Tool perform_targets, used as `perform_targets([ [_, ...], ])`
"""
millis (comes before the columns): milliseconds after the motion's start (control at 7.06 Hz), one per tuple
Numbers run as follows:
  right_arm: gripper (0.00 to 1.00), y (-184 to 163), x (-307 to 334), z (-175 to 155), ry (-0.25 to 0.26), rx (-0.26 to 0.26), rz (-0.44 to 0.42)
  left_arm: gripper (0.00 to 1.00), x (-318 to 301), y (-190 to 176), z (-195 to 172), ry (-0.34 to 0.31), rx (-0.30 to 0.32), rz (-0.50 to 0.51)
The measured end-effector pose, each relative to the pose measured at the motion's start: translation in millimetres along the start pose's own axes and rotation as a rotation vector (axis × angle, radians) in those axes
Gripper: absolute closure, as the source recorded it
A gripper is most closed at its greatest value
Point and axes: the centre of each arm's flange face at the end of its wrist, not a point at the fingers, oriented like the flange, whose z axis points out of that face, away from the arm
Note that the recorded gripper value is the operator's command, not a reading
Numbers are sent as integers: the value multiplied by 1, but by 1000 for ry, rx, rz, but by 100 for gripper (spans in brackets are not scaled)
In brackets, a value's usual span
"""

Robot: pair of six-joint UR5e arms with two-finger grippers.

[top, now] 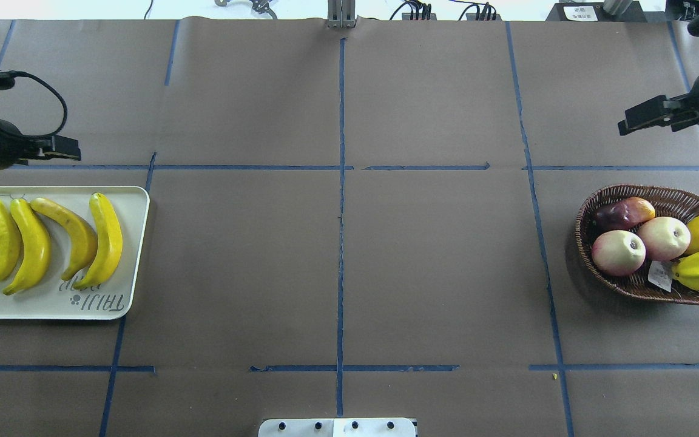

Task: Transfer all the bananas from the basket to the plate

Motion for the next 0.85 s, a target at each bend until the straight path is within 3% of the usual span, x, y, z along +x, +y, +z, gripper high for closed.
perform_targets([
  [283,0,-4,89,-8,15,-24,-28,0,-91,-50,-46,-67,-96,143],
  [567,0,13,152,-18,22,-34,-43,0,-187,-75,-83,-110,-156,262],
  [850,0,22,174,-19,10,-43,-28,0,-260,-64,-77,-58,-247,289],
])
